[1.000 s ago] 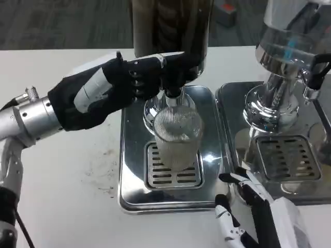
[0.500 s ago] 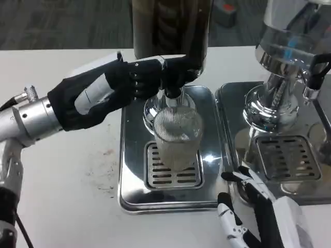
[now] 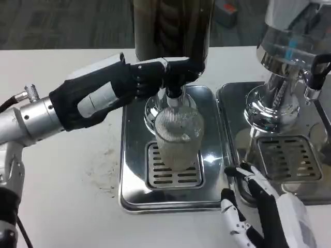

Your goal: Grasp the cup under the faucet to collect the drink, then remove the cup.

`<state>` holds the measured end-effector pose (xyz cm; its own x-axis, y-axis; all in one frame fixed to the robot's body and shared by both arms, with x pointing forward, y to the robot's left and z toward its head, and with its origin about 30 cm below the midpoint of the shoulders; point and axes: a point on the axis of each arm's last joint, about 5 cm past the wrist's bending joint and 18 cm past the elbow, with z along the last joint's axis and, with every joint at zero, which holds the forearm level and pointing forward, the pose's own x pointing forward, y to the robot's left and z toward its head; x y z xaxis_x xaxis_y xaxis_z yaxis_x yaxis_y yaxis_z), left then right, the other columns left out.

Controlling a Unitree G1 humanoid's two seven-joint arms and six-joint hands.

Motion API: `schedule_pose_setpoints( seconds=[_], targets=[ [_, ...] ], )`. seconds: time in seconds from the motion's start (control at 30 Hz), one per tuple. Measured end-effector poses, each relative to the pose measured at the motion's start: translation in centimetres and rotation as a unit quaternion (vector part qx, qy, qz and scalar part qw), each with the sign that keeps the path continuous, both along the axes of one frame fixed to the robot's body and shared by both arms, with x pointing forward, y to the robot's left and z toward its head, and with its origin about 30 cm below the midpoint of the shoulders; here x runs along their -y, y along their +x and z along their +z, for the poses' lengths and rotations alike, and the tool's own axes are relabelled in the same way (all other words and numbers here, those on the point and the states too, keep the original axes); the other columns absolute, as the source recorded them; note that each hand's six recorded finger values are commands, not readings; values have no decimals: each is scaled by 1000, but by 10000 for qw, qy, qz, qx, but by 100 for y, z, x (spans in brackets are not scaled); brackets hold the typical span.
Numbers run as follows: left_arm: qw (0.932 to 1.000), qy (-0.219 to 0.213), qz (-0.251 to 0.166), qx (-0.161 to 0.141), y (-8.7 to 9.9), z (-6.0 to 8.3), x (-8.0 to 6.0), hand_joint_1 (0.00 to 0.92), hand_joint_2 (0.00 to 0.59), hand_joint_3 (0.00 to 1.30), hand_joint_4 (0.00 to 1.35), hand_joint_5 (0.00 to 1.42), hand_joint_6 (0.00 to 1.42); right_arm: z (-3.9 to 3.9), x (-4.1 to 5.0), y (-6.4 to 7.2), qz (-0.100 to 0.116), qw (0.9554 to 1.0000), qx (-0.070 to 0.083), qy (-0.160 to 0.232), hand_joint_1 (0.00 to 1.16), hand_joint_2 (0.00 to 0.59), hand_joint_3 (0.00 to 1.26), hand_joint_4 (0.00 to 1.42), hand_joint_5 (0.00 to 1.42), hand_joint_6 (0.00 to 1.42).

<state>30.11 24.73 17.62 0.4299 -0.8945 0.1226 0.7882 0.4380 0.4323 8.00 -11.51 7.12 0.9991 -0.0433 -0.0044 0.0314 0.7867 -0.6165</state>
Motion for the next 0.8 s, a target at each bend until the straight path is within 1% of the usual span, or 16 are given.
schedule_pose_setpoints(
  seconds=[0.07, 0.2, 0.5, 0.63, 0.8],
  targets=[
    [10000, 14, 28, -3, -1, -7, -1, 0, 39, 154, 18, 57, 45, 6, 13, 17, -31, 10000, 28, 15, 223, 443, 281, 121, 150, 233],
    [9999, 66, 29, 109, -5, 0, 7, 0, 37, 152, 17, 56, 48, 16, 33, 39, -60, 10000, 56, 44, 223, 443, 276, 119, 149, 233],
    [9997, 111, 33, 218, -14, -1, 15, 0, 33, 150, 17, 56, 52, 19, 50, 48, -77, 9999, 40, 78, 224, 443, 262, 119, 148, 233],
    [9990, 230, 52, 383, -24, 16, 14, 0, 32, 150, 17, 56, 53, 19, 53, 48, -90, 9999, 37, 92, 225, 443, 261, 119, 148, 233],
    [9982, 284, 74, 521, -38, 13, 21, 0, 31, 150, 17, 54, 53, 19, 54, 49, -97, 9999, 38, 93, 225, 441, 260, 119, 148, 233]
  ],
)
